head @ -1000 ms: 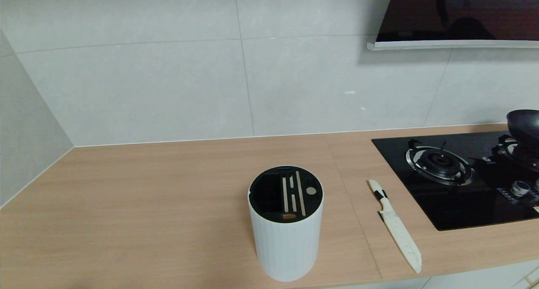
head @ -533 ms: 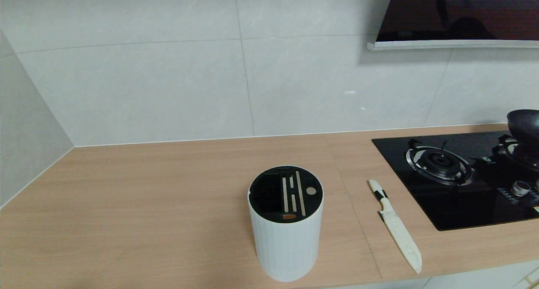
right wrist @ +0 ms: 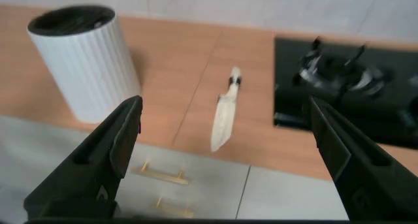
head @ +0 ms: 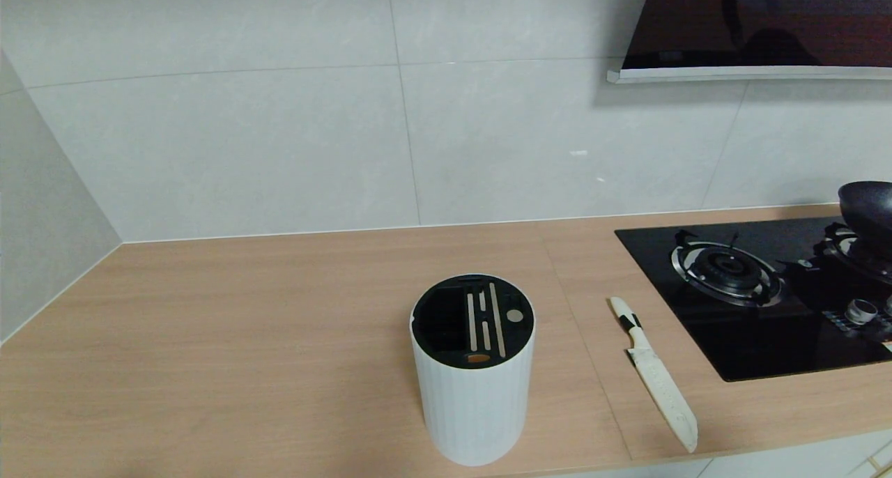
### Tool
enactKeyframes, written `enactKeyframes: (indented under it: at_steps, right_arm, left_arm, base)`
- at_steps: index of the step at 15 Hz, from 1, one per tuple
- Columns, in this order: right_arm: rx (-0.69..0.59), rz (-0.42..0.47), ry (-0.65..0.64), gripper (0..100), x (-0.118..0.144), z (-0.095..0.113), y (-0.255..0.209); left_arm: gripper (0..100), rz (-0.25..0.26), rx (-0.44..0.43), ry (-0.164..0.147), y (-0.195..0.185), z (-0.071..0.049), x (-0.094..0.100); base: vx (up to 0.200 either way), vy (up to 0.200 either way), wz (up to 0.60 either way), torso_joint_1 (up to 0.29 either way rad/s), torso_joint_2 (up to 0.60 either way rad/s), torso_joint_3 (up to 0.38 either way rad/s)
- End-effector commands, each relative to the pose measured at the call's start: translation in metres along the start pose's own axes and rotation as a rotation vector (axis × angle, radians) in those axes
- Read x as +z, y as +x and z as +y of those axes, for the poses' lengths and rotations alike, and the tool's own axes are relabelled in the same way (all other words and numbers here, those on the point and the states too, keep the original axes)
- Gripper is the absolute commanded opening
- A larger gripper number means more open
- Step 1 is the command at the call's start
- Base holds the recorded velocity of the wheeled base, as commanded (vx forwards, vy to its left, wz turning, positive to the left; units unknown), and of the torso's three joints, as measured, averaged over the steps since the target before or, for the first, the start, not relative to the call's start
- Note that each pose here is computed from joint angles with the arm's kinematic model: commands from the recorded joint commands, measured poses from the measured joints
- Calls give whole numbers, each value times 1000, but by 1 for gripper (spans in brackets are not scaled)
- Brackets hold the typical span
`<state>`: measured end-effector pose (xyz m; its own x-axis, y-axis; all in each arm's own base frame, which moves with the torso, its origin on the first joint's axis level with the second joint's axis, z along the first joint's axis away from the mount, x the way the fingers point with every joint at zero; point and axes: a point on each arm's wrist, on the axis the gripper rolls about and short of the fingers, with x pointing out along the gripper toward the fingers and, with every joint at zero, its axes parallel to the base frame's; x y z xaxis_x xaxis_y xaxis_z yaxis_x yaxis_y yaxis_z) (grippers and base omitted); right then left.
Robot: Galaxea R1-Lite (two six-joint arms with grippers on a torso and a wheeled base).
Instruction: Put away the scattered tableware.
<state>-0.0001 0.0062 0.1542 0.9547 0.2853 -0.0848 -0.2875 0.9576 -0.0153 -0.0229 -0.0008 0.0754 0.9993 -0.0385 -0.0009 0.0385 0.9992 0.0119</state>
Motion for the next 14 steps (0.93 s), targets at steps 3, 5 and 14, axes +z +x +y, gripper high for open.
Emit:
enactKeyframes:
  at_steps: [3, 5, 14]
  right_arm:
    - [92, 249, 49, 100, 35, -14, 66]
    - [126, 293, 42, 100, 42, -15, 95]
    - [59, 377, 7, 100, 21, -16, 200]
  left_arm:
    - [100, 1, 0, 0, 0, 0, 0]
    - [100, 1, 0, 0, 0, 0, 0]
    - [100, 1, 0, 0, 0, 0, 0]
  base:
    - [0, 0, 0, 0, 0, 0]
    - [0, 0, 0, 0, 0, 0]
    - [0, 0, 0, 0, 0, 0]
